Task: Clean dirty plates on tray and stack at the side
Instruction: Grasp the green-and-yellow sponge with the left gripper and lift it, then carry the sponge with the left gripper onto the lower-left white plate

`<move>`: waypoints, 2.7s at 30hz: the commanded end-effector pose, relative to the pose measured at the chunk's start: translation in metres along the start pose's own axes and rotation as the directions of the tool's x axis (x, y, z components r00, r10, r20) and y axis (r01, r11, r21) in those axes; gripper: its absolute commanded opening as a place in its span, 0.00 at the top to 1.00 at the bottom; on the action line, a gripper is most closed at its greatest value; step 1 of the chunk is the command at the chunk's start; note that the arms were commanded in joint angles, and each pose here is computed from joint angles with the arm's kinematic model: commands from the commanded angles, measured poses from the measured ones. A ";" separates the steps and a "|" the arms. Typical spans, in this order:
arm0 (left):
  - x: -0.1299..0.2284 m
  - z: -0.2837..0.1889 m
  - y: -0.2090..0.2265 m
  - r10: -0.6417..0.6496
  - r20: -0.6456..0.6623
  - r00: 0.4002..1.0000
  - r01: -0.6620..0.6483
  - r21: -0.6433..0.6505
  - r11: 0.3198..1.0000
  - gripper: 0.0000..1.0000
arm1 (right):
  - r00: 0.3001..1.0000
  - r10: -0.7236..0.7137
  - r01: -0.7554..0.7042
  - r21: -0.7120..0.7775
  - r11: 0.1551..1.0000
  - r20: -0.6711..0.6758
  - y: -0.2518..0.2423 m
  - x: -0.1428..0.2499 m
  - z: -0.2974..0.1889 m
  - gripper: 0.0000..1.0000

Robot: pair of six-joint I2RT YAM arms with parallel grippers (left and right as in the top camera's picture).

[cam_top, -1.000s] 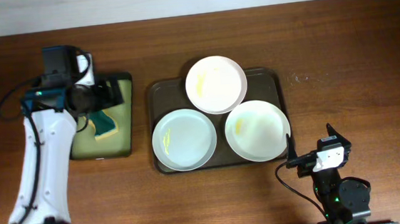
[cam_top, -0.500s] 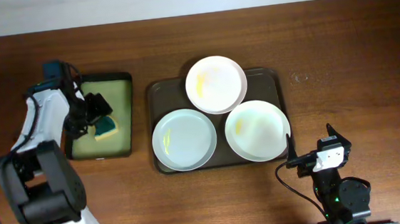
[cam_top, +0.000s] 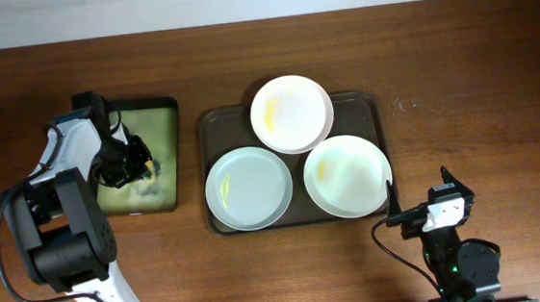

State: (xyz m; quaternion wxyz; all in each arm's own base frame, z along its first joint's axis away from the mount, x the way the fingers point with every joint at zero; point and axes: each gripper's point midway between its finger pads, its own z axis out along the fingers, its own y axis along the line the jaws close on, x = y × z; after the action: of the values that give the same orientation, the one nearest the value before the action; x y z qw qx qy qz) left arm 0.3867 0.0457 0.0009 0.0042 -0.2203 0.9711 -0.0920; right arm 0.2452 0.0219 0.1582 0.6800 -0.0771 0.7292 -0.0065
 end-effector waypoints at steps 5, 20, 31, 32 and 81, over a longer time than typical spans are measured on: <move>-0.058 0.003 0.020 0.036 0.230 0.972 -0.005 -0.132 0.991 0.00 | 1.000 -0.007 0.007 0.001 1.000 -0.004 0.000 0.003 0.000 0.02; -0.058 0.004 0.008 0.036 0.226 0.973 -0.021 -0.066 0.998 0.00 | 1.000 -0.007 0.007 0.000 1.000 -0.004 0.001 0.003 0.000 0.02; -0.029 0.009 0.007 0.019 0.106 0.994 -0.014 -0.047 0.999 0.48 | 1.000 -0.007 0.007 0.001 1.000 -0.004 0.000 0.003 0.000 0.02; -0.032 0.009 0.012 0.020 0.119 0.993 -0.011 -0.074 0.997 0.50 | 1.000 -0.007 0.007 0.000 1.000 -0.004 0.001 0.003 0.000 0.02; 0.004 -0.108 -0.037 0.069 -0.098 0.993 -0.068 0.011 0.998 1.00 | 1.000 -0.007 0.007 0.001 1.000 -0.004 0.000 0.003 0.000 0.02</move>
State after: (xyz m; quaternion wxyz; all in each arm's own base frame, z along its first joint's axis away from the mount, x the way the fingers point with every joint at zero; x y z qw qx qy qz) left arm 0.3760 0.0205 0.0668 -0.0873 -0.1884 0.9729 -0.1016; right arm 0.2452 0.0219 0.1584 0.6804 -0.0770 0.7288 -0.0065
